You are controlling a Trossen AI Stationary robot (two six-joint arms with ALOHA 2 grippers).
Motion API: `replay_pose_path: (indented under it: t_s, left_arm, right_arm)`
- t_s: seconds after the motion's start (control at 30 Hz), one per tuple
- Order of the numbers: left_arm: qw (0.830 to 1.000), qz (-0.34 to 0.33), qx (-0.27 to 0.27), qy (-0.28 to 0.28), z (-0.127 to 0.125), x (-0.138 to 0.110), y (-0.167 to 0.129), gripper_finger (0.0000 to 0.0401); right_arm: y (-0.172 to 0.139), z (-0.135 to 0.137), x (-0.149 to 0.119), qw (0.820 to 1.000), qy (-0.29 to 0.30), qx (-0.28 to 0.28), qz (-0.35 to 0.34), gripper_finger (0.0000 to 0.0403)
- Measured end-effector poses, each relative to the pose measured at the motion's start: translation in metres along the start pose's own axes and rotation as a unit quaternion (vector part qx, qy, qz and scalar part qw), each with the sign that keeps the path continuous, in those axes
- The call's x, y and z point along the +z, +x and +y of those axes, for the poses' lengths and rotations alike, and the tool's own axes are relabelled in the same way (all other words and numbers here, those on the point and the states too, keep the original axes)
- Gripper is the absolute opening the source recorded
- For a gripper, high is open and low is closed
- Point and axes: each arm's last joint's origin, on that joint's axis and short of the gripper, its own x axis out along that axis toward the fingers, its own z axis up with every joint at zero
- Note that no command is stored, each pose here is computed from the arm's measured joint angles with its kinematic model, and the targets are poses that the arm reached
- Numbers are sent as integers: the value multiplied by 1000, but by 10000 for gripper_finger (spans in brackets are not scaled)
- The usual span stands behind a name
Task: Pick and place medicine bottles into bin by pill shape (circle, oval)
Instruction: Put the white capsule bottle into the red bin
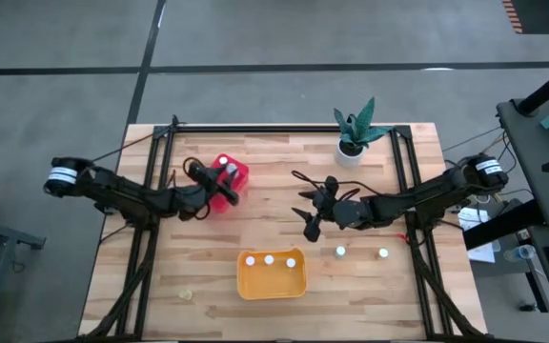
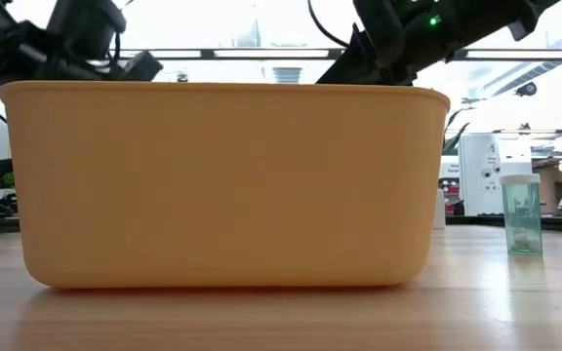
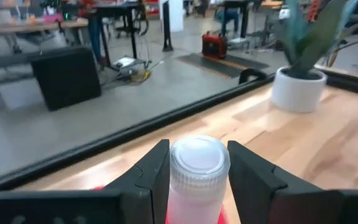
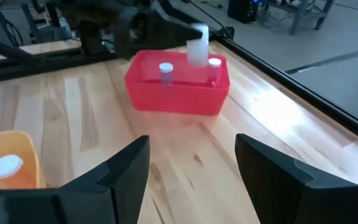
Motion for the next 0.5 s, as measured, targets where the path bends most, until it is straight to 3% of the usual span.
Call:
replay_pose_path:
  t_s: [0.5]
  left_arm:
    - [997,57,42,-8,26,-24,31,111]
  right_arm:
    - [1,1,1,1000,1,1,-5,226]
